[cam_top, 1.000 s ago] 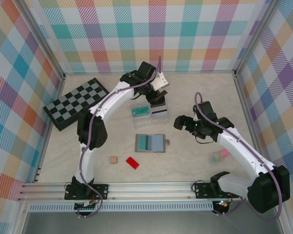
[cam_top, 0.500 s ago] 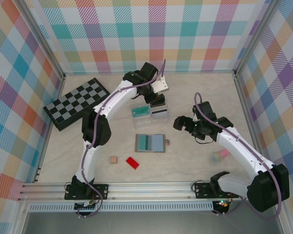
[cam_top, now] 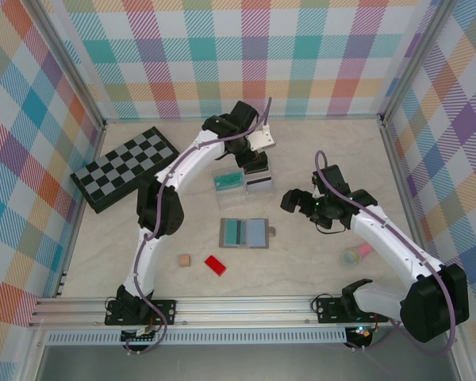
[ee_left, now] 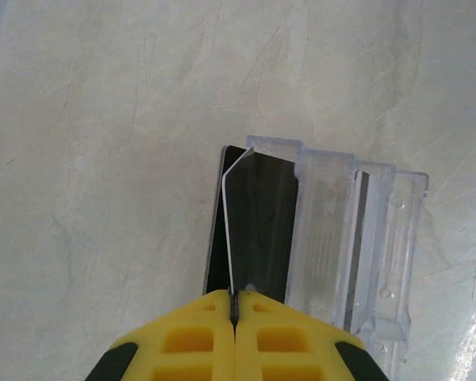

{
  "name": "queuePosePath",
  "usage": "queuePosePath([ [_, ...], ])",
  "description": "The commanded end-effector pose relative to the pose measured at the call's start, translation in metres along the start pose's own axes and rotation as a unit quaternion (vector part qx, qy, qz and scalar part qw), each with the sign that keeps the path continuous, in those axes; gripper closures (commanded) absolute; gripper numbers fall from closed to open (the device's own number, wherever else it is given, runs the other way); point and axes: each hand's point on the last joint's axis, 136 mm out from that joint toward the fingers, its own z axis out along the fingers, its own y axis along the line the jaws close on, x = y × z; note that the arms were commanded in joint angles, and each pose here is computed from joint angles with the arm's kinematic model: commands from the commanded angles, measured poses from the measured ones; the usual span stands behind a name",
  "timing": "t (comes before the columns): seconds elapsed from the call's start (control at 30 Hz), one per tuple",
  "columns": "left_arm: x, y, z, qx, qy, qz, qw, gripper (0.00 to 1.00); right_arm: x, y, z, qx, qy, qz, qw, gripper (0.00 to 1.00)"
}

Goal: Take the credit cards out of the card holder

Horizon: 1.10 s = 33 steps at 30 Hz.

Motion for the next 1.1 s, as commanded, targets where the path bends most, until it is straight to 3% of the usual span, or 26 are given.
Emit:
queuePosePath([
  [0.0, -0.001, 0.004, -0.001, -0.008, 0.007, -0.006, 1.0, 0.89, -0.001, 0.004, -0.004, -0.006, 0.005, 0.008, 1.0, 0.0],
  [0.1, -0.002, 0.007, -0.002, -0.014, 0.004, -0.011, 1.0, 0.8, -0.001, 0.003, -0.004, -0.005, 0.006, 0.008, 1.0, 0.0],
  [0.37, -0.008, 0.011, -0.011, -0.025, -0.007, -0.034, 0.999, 0.7, 0.0, 0.004, -0.004, -0.006, 0.005, 0.008, 1.0, 0.0],
  [0.57, -0.028, 0.015, -0.049, -0.029, -0.061, -0.135, 0.989, 0.54, 0.0, 0.007, 0.002, -0.011, 0.016, 0.001, 1.0, 0.01],
  [0.77, -0.026, 0.012, -0.089, -0.05, -0.12, -0.262, 0.956, 0.4, 0.008, 0.025, 0.019, -0.035, 0.05, -0.018, 0.998, 0.17],
  [0.83, -0.016, 0.009, -0.097, -0.059, -0.129, -0.311, 0.94, 0.39, 0.014, 0.033, 0.025, -0.034, 0.061, -0.028, 0.997, 0.22],
  [1.07, 0.06, -0.016, -0.102, -0.102, -0.065, -0.46, 0.879, 0.4, 0.041, 0.058, 0.057, 0.004, 0.092, -0.073, 0.993, 0.34],
])
